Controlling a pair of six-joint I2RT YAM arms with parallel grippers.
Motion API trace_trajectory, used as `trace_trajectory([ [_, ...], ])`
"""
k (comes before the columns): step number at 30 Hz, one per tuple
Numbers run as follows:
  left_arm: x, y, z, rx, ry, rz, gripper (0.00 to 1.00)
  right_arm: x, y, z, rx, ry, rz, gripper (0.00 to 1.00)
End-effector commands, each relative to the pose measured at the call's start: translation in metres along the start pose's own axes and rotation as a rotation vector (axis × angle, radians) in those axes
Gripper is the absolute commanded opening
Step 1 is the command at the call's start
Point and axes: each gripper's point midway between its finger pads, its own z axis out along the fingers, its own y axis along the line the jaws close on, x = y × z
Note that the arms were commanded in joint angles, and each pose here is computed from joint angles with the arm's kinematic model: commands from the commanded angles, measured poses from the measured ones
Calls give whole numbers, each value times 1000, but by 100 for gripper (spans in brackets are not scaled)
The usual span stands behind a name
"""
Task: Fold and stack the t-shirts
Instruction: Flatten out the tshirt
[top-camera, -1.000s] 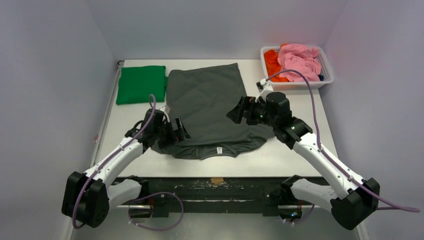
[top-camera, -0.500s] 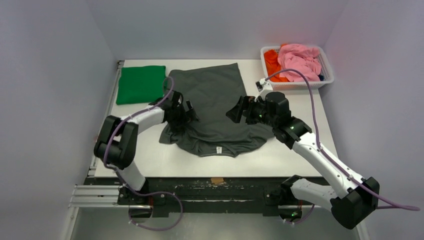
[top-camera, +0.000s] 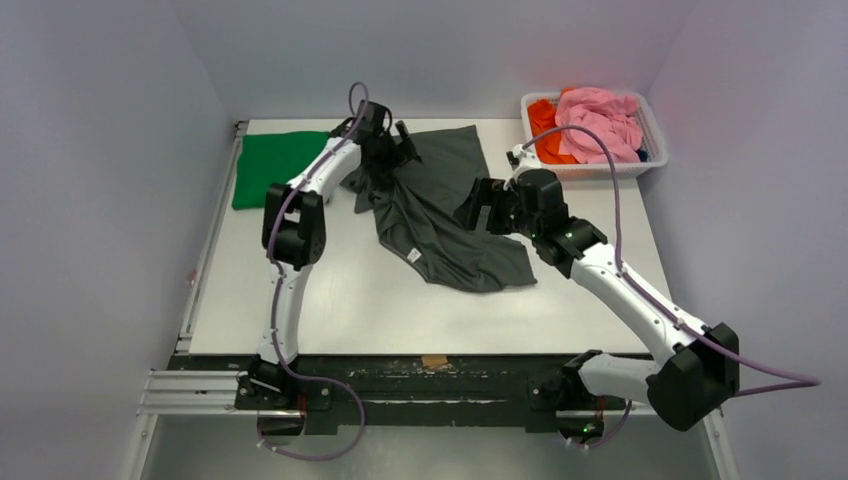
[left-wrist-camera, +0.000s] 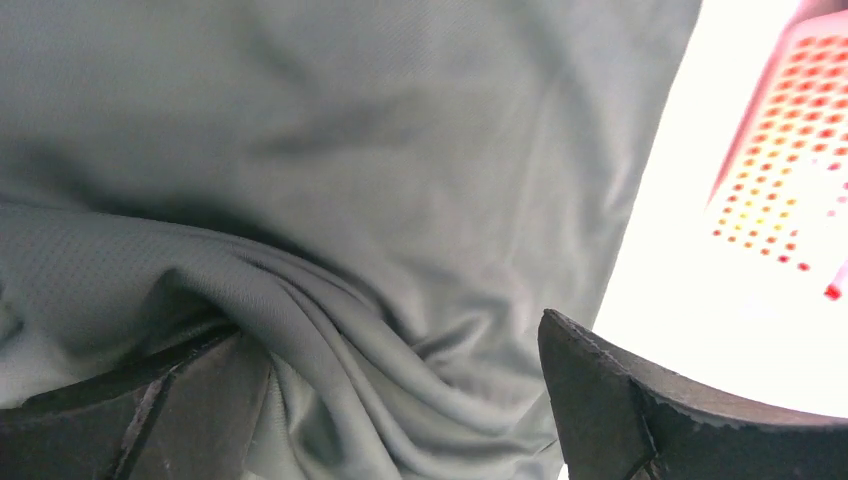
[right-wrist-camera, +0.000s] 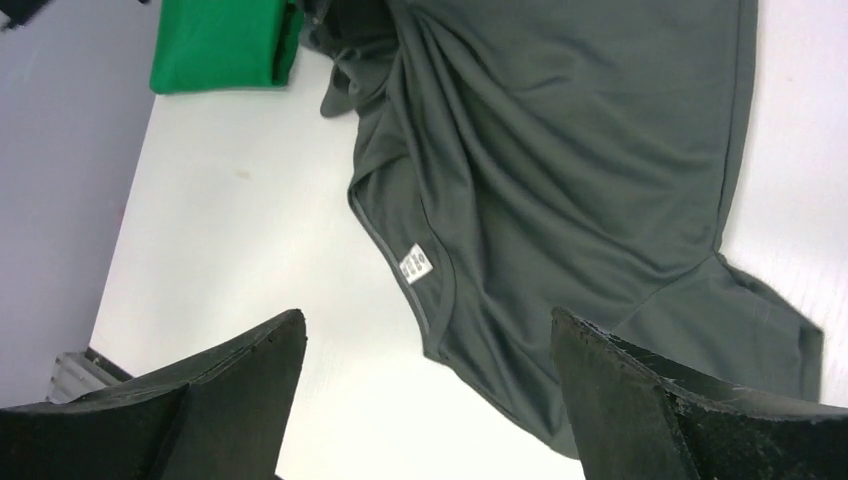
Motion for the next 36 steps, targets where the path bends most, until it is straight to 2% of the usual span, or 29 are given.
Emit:
trace_trajectory([
  [1,-12,-48,-39,39,-50,90,100,-38,-17,14,18,-85,57,91],
  [4,4,-59,-81,-16,-189,219,100,-46,-61,42,8,-68,173,91],
  [6,23,-55,-111,-46,-241,268,100,-58,-85,72,34,-74,177,92],
  [9,52,-29,-145,-109,-256,303,100,-71,-107,132,63,-19,162,92],
  [13,103,16,-169,-125,-216,338,100,-60,-132,212,76,118,173,92],
  [15,125,36,-175,-118,-196,332,100,-41,-151,239,121,180,205,93],
  [17,142,53,-178,-107,-176,309,100,-30,-159,248,139,201,220,93],
  [21,164,73,-177,-68,-162,286,100,11,-166,234,163,253,241,93],
  [27,164,90,-179,-111,-191,272,100,106,-147,169,208,361,256,94],
  [32,166,114,-187,-171,-229,241,100,207,-68,101,216,433,197,95],
  [34,167,126,-193,-201,-243,231,100,240,-15,81,122,464,144,95],
  [36,167,134,-201,-216,-260,218,100,251,45,67,-3,478,54,95],
])
